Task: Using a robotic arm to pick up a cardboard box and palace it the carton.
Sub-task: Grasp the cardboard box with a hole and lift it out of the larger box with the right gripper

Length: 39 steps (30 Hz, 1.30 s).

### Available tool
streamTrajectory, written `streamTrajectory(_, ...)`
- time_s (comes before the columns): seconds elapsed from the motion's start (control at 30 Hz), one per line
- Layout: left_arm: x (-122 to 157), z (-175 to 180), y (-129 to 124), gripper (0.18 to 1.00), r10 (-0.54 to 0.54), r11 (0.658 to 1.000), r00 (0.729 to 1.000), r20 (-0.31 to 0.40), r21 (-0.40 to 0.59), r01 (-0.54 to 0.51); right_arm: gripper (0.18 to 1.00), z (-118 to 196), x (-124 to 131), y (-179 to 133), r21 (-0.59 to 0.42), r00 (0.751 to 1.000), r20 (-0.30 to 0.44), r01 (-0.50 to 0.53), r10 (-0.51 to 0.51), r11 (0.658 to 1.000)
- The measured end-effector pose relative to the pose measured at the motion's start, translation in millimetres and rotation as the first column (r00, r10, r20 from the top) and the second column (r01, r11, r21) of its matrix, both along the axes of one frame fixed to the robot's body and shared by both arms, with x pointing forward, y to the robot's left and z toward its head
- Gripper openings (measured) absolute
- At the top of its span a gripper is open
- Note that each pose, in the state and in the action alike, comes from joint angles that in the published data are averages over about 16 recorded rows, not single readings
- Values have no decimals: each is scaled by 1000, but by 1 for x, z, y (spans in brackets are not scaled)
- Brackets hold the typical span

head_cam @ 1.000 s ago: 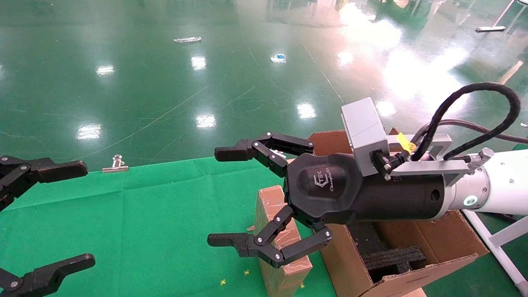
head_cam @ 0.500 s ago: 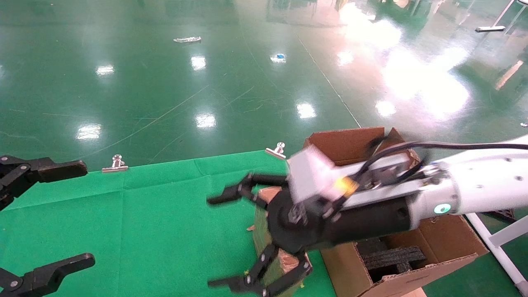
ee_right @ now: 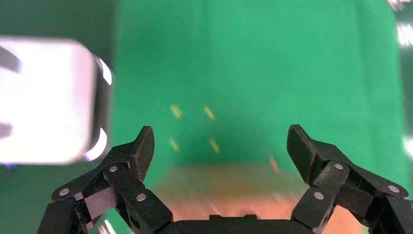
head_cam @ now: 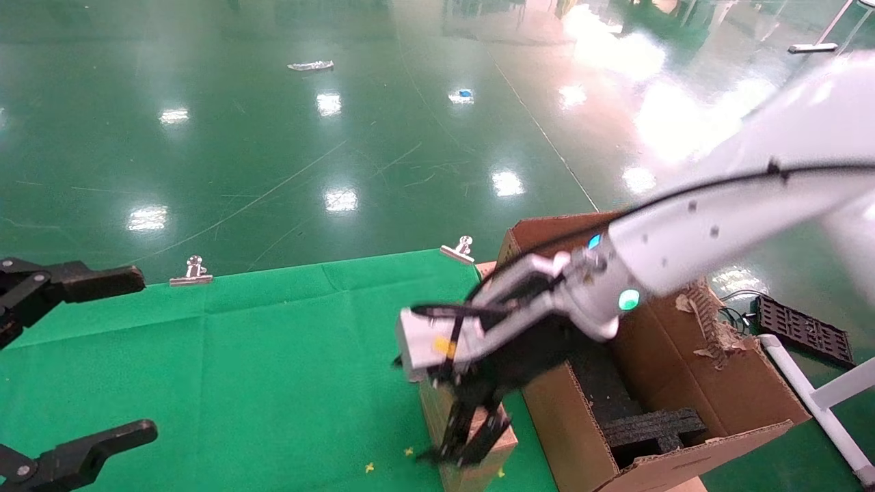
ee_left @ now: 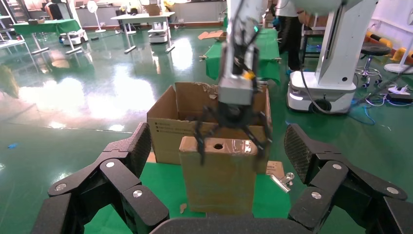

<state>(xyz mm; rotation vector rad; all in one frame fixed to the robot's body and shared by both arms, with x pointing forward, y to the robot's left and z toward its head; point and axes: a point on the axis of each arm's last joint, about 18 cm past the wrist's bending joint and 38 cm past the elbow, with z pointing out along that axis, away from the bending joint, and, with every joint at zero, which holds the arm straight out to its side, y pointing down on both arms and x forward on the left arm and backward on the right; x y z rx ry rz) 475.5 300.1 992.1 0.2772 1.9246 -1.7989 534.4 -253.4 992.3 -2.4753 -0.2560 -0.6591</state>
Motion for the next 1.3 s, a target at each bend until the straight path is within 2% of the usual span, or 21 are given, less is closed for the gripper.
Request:
streamTrajectory(0.3,0,0,0,1001,0,1000,1000,0,0,0,1000,39,-3,-8,-182,990,51,138,-131,973)
streamTrajectory(0.6,0,0,0,1001,0,1000,1000,0,0,0,1000,44,-3,-8,-316,978,54,208,-202,925)
streamTrajectory(0.77,0,0,0,1001,0,1000,1000,0,0,0,1000,41,-2,-5,-327,971,32,235,-238,915)
streamTrajectory(0.9,0,0,0,1001,0,1000,1000,0,0,0,1000,40,0,-5,-283,951,-5,296,-310,912)
streamTrajectory(1.0,0,0,0,1001,0,1000,1000,0,0,0,1000,40,3,-7,-232,920,-53,368,-389,900)
streamTrajectory(1.07,0,0,0,1001,0,1000,1000,0,0,0,1000,39,5,-9,-195,889,-96,425,-449,884)
streamTrajectory(1.3,0,0,0,1001,0,1000,1000,0,0,0,1000,38,18,-18,-85,732,-281,625,-620,776)
